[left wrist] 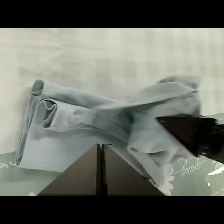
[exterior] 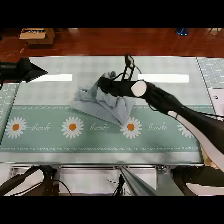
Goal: Fold the shirts.
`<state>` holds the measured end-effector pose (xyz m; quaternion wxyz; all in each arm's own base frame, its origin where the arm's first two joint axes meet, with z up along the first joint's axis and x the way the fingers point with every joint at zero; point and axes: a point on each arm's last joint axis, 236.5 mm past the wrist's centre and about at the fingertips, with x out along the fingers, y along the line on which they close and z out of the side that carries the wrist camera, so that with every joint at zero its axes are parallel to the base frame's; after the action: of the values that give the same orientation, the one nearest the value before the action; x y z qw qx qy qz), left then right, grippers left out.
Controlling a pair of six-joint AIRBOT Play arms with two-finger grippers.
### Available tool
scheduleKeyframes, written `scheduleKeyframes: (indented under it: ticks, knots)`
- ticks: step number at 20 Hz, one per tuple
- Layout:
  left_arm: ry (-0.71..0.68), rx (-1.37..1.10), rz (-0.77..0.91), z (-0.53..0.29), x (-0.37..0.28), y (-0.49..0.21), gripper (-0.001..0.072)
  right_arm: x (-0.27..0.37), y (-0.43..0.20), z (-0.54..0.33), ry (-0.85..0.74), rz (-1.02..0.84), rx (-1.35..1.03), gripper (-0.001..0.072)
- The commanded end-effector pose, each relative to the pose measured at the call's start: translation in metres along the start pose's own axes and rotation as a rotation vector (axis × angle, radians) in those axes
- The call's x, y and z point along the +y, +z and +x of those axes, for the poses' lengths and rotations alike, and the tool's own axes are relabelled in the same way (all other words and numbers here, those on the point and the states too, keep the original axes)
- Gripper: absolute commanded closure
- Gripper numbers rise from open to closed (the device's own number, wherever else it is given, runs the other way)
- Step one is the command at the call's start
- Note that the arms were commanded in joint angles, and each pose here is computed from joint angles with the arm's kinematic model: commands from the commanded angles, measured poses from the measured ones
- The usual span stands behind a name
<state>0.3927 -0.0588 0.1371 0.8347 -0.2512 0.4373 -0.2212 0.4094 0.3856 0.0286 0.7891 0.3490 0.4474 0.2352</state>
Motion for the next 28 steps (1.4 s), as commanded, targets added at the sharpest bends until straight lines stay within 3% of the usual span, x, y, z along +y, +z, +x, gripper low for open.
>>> scheduleKeyframes:
  ticks: [1, 4, 5, 7, 8, 12, 14, 17, 18, 19, 21, 24, 28]
  knots:
    - [-0.015, 0.045, 0.032, 0.007, -0.009, -0.014, 0.0687, 0.001, -0.023, 0.029, 0.012, 0.041, -0.017, 0.0569]
    - [-0.024, 0.095, 0.009, 0.029, -0.006, -0.038, 0.0687, 0.010, -0.034, 0.030, 0.024, 0.000, 0.005, 0.0564]
    - [-0.024, 0.115, -0.008, 0.038, -0.002, -0.048, 0.0686, 0.015, -0.036, 0.030, 0.032, -0.012, 0.011, 0.0529]
    - [-0.023, 0.156, -0.040, 0.051, 0.004, -0.069, 0.0686, 0.025, -0.033, 0.029, 0.050, -0.019, 0.014, 0.0279]
    - [-0.020, 0.169, -0.055, 0.056, 0.008, -0.078, 0.0686, 0.033, -0.033, 0.027, 0.062, -0.036, 0.025, 0.0222]
    - [-0.014, 0.197, -0.084, 0.063, 0.015, -0.093, 0.0686, 0.036, -0.029, -0.018, 0.055, -0.322, 0.202, 0.0225]
    - [-0.009, 0.185, -0.083, 0.063, 0.016, -0.090, 0.0686, -0.021, -0.010, -0.066, -0.140, -0.440, 0.305, 0.0231]
    - [0.001, 0.161, -0.083, 0.064, 0.019, -0.085, 0.0686, -0.158, 0.038, -0.185, -0.698, -0.476, 0.427, 0.0232]
    - [0.001, 0.161, -0.082, 0.064, 0.019, -0.085, 0.0686, -0.188, 0.043, -0.214, -0.784, -0.429, 0.446, 0.0231]
    - [0.000, 0.161, -0.075, 0.064, 0.019, -0.085, 0.0686, -0.209, 0.037, -0.229, -0.785, -0.329, 0.451, 0.0223]
    - [-0.001, 0.161, -0.056, 0.064, 0.019, -0.085, 0.0686, -0.216, 0.009, -0.210, -0.576, -0.057, 0.411, 0.0109]
    - [-0.001, 0.161, -0.057, 0.064, 0.019, -0.085, 0.0686, -0.190, -0.016, -0.150, -0.248, 0.179, 0.287, 0.0109]
    - [-0.002, 0.161, -0.053, 0.064, 0.019, -0.085, 0.0686, -0.175, -0.040, -0.092, -0.183, 0.270, 0.154, 0.0110]
